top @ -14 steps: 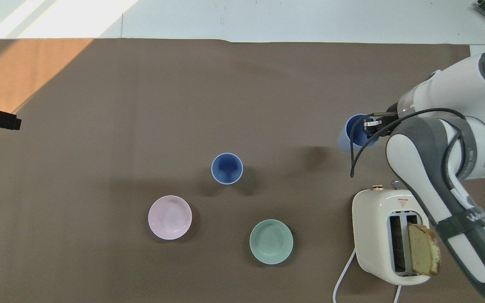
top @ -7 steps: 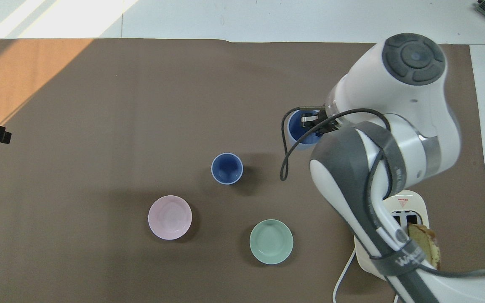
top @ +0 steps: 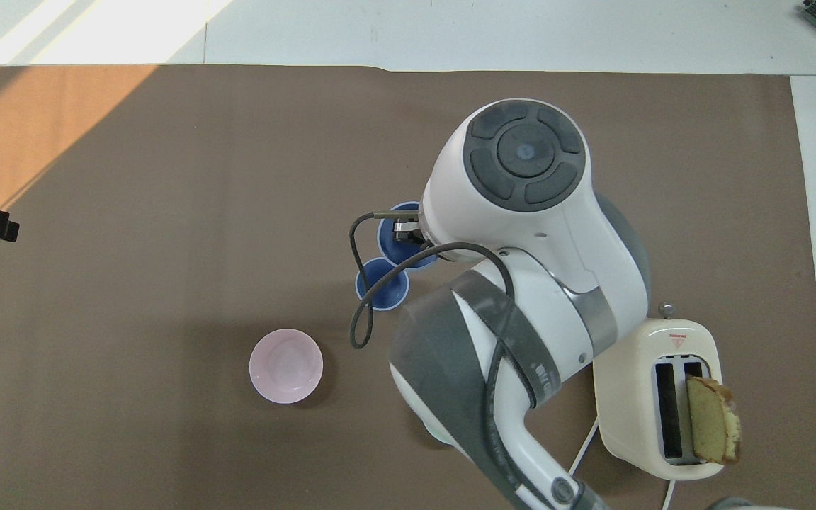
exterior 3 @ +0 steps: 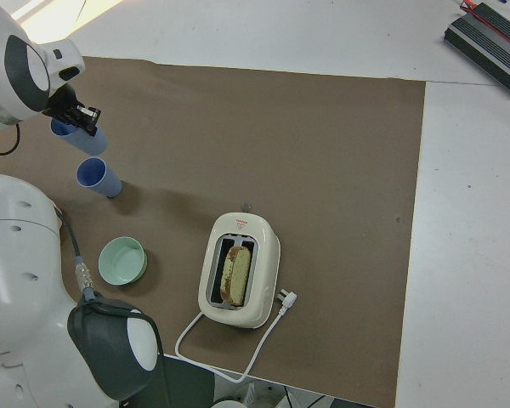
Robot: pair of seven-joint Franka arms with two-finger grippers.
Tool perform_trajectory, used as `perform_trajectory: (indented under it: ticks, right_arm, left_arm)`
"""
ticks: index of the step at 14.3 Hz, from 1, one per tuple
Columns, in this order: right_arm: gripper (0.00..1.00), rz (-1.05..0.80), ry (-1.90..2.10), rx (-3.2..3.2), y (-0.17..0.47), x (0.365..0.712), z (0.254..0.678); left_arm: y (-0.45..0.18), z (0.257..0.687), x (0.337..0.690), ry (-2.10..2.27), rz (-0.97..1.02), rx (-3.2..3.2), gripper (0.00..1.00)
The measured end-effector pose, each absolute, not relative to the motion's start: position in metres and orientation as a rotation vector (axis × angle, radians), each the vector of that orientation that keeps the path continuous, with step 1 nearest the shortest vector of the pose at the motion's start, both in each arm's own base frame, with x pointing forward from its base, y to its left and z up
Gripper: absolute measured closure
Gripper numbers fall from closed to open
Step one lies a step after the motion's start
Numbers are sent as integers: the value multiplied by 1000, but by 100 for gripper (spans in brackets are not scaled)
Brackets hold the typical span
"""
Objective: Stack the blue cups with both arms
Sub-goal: 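Carry the second blue cup with the right gripper over the first cup, then lower the cup into the first cup and open the right gripper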
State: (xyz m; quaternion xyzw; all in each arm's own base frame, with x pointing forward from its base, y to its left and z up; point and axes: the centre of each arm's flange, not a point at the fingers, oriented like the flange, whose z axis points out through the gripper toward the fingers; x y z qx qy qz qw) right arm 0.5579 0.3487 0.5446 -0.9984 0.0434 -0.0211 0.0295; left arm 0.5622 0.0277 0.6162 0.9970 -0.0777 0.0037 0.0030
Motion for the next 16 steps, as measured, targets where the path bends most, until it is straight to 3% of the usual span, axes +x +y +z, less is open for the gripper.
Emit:
perform_trajectory:
  ticks: [4, 11, 16]
  right_arm:
    - [96, -85, 108, -3054, 366, 558, 534]
    - [96, -5, 63, -3082, 390, 557, 472]
    - [96, 18, 55, -3093, 394, 552, 466]
  left_arm:
    - [28, 616, 560, -208, 7, 3128, 0]
    - [28, 617, 560, -208, 9, 3127, 0]
    - [27, 617, 560, -209, 9, 3127, 0]
